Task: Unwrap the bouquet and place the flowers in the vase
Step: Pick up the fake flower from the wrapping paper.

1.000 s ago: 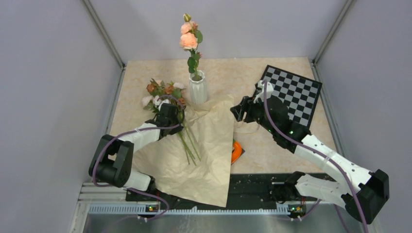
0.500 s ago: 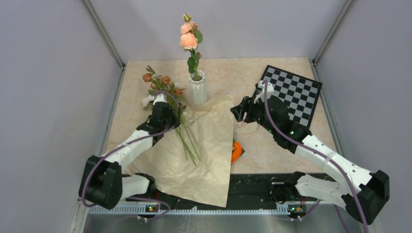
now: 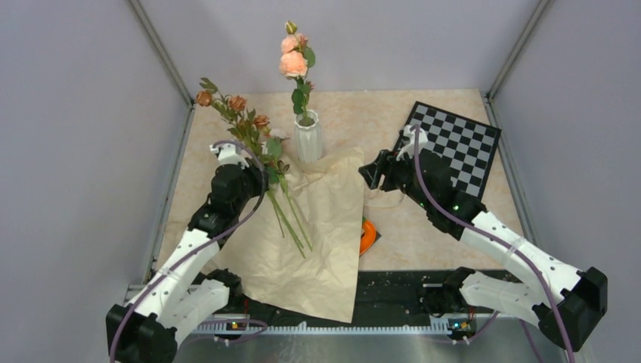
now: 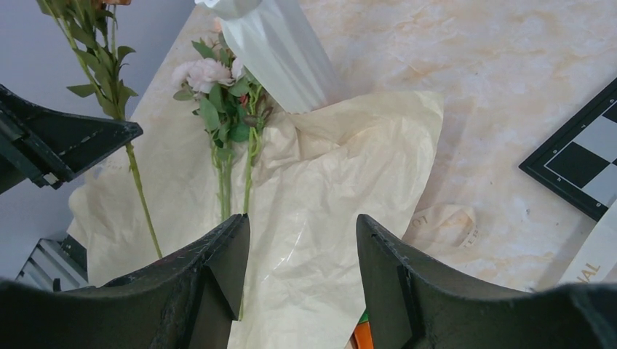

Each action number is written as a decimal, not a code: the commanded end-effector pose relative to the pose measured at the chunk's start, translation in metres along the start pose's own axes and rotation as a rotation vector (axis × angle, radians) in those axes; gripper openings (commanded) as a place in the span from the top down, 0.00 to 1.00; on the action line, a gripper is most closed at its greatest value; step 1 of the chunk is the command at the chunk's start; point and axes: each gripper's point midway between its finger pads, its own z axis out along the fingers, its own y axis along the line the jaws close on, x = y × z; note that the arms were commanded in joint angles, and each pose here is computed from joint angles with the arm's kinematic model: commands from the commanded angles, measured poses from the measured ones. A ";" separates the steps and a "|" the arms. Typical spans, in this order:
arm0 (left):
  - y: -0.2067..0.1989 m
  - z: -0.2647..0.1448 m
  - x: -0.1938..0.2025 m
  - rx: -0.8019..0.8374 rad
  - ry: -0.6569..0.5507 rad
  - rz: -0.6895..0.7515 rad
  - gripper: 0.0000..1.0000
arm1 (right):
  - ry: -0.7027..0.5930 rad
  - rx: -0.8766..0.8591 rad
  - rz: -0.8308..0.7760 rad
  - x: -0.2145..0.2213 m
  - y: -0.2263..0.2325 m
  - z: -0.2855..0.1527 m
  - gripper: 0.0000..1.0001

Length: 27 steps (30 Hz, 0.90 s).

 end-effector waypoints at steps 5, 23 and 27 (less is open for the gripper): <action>-0.048 -0.044 -0.049 0.219 -0.126 0.049 1.00 | -0.075 -0.119 0.024 -0.020 0.023 -0.007 0.40; -0.162 -0.140 -0.072 0.889 -0.140 -0.007 1.00 | -0.015 -0.932 0.051 -0.061 0.172 -0.049 0.33; -0.179 -0.150 -0.065 0.966 -0.110 -0.009 1.00 | 0.000 -0.973 0.079 -0.064 0.180 -0.045 0.32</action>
